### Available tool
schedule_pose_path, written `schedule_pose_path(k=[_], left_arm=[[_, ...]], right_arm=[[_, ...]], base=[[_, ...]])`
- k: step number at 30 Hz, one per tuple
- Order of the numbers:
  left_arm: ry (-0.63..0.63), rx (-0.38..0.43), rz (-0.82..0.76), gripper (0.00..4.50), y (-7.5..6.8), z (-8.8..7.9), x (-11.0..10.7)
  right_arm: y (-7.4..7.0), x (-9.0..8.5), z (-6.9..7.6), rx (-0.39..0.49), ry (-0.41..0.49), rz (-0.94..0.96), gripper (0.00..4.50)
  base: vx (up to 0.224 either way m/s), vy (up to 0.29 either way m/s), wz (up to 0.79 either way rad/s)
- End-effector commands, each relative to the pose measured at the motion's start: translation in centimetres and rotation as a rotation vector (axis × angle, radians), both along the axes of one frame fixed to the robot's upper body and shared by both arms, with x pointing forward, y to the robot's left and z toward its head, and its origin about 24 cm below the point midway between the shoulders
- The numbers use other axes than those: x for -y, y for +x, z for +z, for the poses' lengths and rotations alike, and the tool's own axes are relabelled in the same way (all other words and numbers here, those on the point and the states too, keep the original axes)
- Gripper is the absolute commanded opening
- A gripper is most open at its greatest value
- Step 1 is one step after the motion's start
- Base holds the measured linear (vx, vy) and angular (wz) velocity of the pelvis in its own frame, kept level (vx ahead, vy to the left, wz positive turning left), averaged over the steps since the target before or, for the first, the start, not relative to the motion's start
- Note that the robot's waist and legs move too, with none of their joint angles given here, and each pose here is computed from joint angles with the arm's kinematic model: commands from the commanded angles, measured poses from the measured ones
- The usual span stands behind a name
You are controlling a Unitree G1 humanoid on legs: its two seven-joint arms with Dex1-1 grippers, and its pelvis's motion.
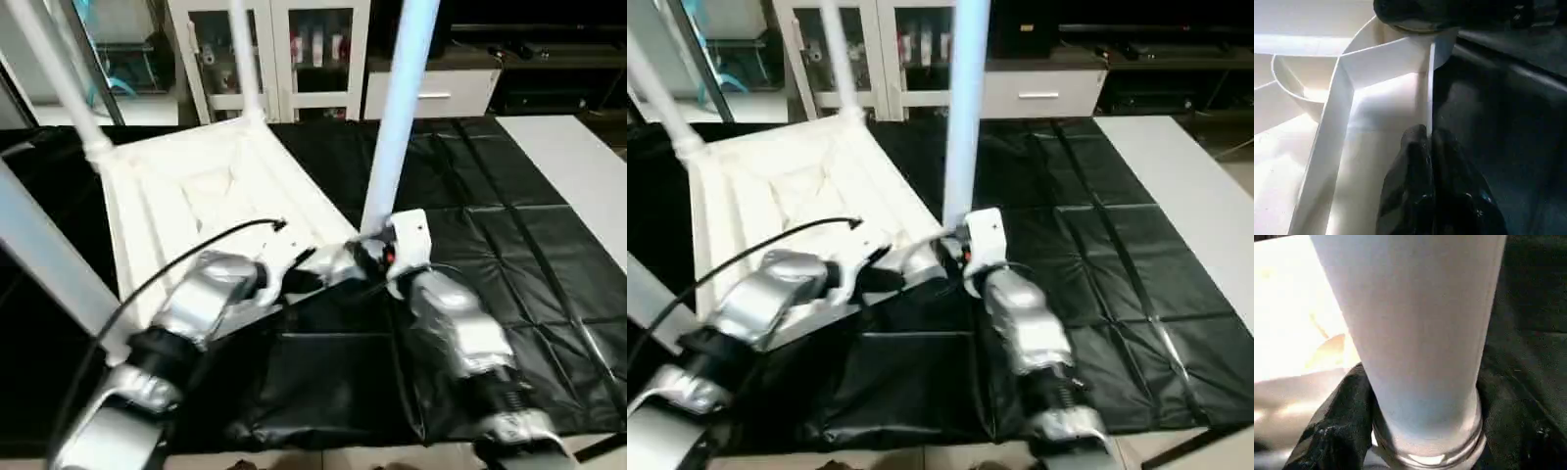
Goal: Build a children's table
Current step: Rotate leg to tighten
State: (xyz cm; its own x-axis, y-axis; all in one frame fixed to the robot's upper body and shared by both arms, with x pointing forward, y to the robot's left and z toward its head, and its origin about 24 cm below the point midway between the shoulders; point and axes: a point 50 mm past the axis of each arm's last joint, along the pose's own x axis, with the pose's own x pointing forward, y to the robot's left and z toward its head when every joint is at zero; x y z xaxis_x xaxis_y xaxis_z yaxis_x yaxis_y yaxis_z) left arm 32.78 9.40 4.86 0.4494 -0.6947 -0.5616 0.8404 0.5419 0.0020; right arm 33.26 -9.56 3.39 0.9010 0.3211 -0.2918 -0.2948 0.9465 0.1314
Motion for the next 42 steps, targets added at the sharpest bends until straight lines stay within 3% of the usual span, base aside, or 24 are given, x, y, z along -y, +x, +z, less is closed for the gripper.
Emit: schedule_pose_path(k=[1, 3, 4, 5, 10, 19, 26, 31, 36, 42], left_arm=[[0.028, 0.038, 0.082, 0.00, 0.8, -0.1, 0.0], [0.017, 0.039, 0.079, 0.00, 0.8, 0.0, 0.3], [0.015, 0.039, 0.079, 0.00, 0.8, 0.0, 0.4], [0.029, 0.020, 0.056, 0.00, 0.6, -0.2, 0.1], [0.030, 0.006, 0.003, 0.00, -0.1, -0.3, -0.3], [0.030, -0.059, -0.173, 0.00, -2.0, -0.4, -1.3], [0.032, -0.128, -0.401, 0.00, -4.0, 0.5, -2.4], [0.018, -0.177, -0.507, 0.00, -5.1, 0.9, -2.8], [0.023, -0.224, -0.534, 0.00, -5.7, 1.1, -3.3], [0.036, -0.218, -0.517, 0.00, -5.5, 1.1, -3.7]], right_arm=[[-0.7, -3.1, -0.9, -0.052, 0.053, 0.075, 2.65], [-0.6, -3.9, -0.4, -0.021, 0.066, 0.119, 2.65], [-0.5, -4.2, -0.1, -0.004, 0.072, 0.138, 3.21], [-0.7, -4.1, 0.5, 0.048, 0.057, 0.183, 3.21], [-1.0, -3.0, 0.7, 0.088, 0.037, 0.245, 3.63], [-2.3, -0.3, 1.7, 0.136, -0.041, 0.507, 3.63], [-3.9, 2.3, 2.3, 0.092, -0.083, 0.768, 3.63], [-4.5, 3.0, 2.2, 0.064, -0.099, 0.849, 3.63], [-5.5, 3.6, 2.0, 0.028, -0.098, 0.941, 3.63], [-6.2, 4.2, 1.6, 0.003, -0.132, 0.997, 3.63]], base=[[0.000, 0.000, 0.00], [0.000, 0.000, 0.00], [0.000, 0.000, 0.00], [0.000, 0.000, 0.00], [0.000, 0.000, 0.00], [0.000, 0.000, 0.00], [0.000, 0.000, 0.00], [0.000, 0.000, 0.00], [0.000, 0.000, 0.00], [0.000, 0.000, 0.00]])
